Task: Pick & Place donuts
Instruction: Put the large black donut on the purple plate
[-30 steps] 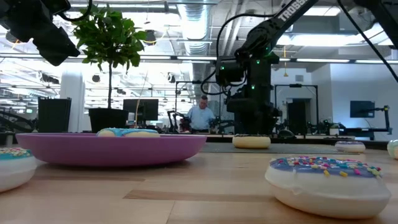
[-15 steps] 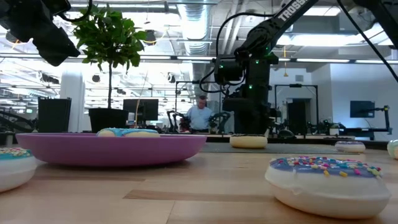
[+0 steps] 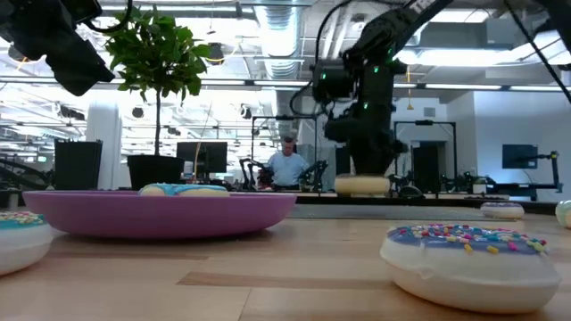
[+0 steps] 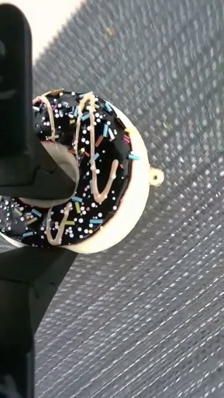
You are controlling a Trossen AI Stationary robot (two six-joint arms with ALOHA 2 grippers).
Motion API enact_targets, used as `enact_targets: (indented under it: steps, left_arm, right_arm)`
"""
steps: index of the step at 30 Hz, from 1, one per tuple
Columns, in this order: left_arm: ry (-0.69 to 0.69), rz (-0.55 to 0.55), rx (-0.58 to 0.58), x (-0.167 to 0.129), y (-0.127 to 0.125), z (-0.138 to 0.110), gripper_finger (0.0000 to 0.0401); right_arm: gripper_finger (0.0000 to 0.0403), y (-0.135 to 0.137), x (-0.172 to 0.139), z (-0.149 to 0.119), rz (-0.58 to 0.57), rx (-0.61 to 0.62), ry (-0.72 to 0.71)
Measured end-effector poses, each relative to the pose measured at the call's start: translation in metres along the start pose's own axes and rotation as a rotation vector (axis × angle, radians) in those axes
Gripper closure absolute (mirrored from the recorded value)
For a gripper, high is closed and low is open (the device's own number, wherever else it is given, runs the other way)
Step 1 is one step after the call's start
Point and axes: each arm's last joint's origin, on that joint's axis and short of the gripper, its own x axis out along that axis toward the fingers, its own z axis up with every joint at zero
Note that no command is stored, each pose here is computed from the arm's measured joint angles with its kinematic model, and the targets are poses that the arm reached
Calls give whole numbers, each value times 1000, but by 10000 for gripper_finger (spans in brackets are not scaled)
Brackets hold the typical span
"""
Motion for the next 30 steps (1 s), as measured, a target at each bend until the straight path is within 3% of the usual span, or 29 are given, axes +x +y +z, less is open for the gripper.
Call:
enact_targets:
  steps: [7,17,25,30]
  left_arm:
    - [1,-2,1,0,0,0,285]
    - [1,-3,0,0,0,0,285]
    - [6,-11,31,0,0,0,285]
    - [7,-12,49,0,0,0,285]
  right_arm:
    - [308,27,-33,-18,56,-53,-83]
    - [308,99,-46,-44,234,-219,-267]
    - [308,131,-56,-49,372,-180,-419]
    - [308,150,-47,-47,367,-146,-385]
